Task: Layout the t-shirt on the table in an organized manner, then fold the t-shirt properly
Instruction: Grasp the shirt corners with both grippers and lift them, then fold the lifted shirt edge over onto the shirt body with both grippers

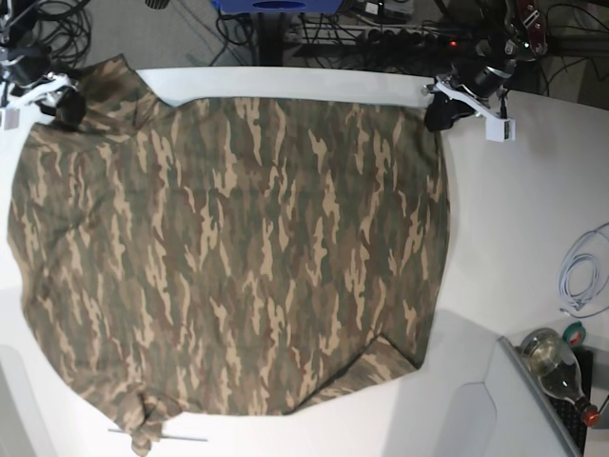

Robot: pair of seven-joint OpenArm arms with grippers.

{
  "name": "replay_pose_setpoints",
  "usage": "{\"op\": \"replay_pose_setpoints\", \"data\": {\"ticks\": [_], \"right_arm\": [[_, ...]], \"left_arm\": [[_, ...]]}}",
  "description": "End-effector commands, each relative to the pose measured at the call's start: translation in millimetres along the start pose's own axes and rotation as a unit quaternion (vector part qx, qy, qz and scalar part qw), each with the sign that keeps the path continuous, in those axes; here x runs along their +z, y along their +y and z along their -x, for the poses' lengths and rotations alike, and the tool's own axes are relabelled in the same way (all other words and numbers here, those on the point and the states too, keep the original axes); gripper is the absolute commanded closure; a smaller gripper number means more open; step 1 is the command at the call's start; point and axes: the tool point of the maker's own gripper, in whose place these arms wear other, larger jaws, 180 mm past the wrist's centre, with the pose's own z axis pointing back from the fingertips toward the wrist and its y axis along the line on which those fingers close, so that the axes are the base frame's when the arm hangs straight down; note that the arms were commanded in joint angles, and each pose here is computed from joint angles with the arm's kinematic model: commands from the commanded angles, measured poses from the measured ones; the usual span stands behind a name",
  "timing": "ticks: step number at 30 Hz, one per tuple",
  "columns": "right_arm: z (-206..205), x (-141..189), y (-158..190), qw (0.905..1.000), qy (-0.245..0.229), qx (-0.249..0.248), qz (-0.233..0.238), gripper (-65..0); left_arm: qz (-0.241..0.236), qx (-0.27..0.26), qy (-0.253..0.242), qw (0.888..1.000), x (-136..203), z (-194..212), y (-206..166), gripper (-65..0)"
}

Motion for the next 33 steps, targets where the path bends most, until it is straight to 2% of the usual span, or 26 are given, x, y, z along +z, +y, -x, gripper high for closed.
{"op": "replay_pose_setpoints", "data": {"ticks": [1, 4, 7, 10, 13, 17, 23, 30, 33], "right_arm": [[9.1, 0.4, -2.8, 0.9995, 0.030, 0.011, 0.005, -26.7], [6.8, 0.5, -4.0, 0.9996, 0.027, 0.011, 0.006, -15.9], [2.4, 2.1, -1.6, 0.9996, 0.021, 0.016, 0.005, 0.0], [1.0, 13.3, 0.6, 0.9992, 0.018, 0.035, 0.008, -0.6], [2.4, 24.1, 16.8, 0.9984, 0.019, 0.053, 0.004, -0.6], [-2.2, 38.9, 35.3, 0.9960, 0.023, 0.086, 0.002, -0.6], [-12.2, 51.1, 44.2, 0.9926, 0.024, 0.119, 0.006, -0.6], [-37.9, 48.0, 58.3, 0.9871, 0.027, 0.158, 0.005, -0.6], [-53.1, 41.6, 53.8, 0.9818, 0.045, 0.183, 0.025, -0.6]], "left_arm": [[-0.009, -0.008, 0.012, 1.000, 3.6, 3.3, 5.6, 0.0], [-0.010, -0.010, 0.012, 1.000, 4.2, 2.2, 7.0, 0.0], [-0.011, -0.010, 0.014, 1.000, 4.9, 3.6, 7.4, 0.0], [-0.011, -0.010, 0.015, 1.000, 6.4, 4.9, 7.6, 0.0], [-0.010, -0.027, 0.002, 1.000, 9.7, -7.3, 4.0, 0.0], [-0.042, -0.040, -0.017, 0.998, 23.5, -22.9, 7.7, 0.0], [-0.040, -0.081, -0.039, 0.995, 43.5, -40.2, -7.5, 0.0], [-0.029, -0.113, -0.070, 0.991, 50.7, -65.7, -26.5, 0.0], [-0.050, -0.109, -0.072, 0.990, 48.2, -83.1, -26.8, 0.0]]}}
